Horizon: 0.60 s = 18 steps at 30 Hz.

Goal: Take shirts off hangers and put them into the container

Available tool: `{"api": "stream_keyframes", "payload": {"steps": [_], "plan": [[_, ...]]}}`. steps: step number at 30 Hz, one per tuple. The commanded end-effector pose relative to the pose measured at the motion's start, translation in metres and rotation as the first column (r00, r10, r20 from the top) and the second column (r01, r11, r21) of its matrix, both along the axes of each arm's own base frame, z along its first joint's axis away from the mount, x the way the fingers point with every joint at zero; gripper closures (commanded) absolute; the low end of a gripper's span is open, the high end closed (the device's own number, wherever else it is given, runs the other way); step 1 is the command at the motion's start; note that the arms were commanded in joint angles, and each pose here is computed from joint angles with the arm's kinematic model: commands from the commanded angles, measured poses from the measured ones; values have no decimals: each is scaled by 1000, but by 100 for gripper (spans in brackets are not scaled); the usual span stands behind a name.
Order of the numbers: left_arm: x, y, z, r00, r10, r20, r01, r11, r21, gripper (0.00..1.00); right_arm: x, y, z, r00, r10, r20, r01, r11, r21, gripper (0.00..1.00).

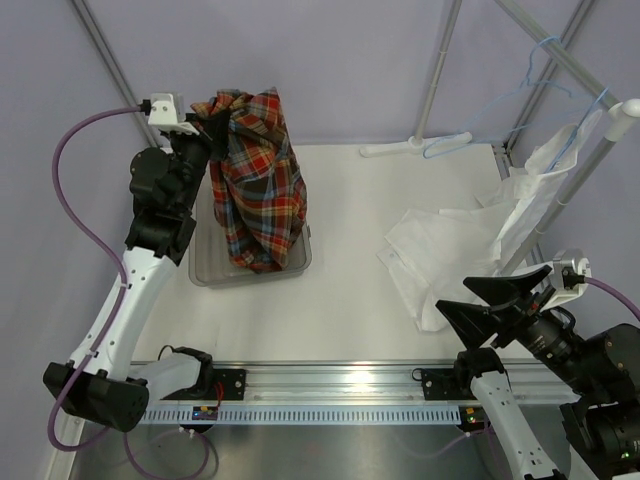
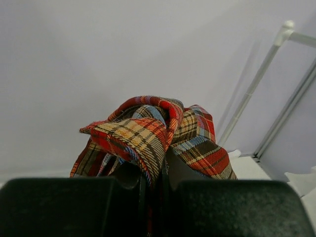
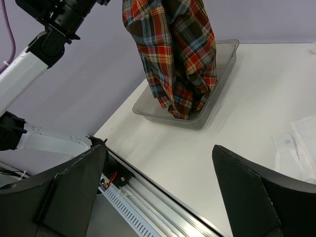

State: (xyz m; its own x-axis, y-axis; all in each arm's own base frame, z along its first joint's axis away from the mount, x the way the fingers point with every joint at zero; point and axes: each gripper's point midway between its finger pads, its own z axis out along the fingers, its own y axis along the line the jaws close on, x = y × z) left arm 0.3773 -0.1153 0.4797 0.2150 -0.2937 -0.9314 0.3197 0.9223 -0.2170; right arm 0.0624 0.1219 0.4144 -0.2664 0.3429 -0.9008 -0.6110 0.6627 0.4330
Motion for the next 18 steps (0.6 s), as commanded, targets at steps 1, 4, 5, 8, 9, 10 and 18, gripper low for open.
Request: {"api": "stream_keyframes", "payload": {"steps": [1,4,5,8,9,10,18], "plan": [[-5,35,9,991,121,57,-119,992,-37,100,-7,4,6,999,36,23,-36,999,10,1],[0,53,-21,981,193,-25,-194,981,-24,100,-9,5,8,999,44,30,-44,999,18,1],[2,54,-31,978,201,-52,-202,979,-18,100,-8,5,7,999,42,27,-43,999,19,1],[16,65,-83,941,264,-212,-268,963,8,100,-9,3,8,999,31,34,-32,999,19,1],[19,68,-100,922,285,-262,-292,956,15,100,-8,3,8,999,30,36,-30,999,17,1],[21,76,-114,894,327,-305,-337,941,21,100,-8,2,8,999,25,34,-26,1000,16,0],[34,68,-245,699,331,-634,-323,937,133,100,-16,-1,21,998,12,66,-13,1000,15,0]]}}
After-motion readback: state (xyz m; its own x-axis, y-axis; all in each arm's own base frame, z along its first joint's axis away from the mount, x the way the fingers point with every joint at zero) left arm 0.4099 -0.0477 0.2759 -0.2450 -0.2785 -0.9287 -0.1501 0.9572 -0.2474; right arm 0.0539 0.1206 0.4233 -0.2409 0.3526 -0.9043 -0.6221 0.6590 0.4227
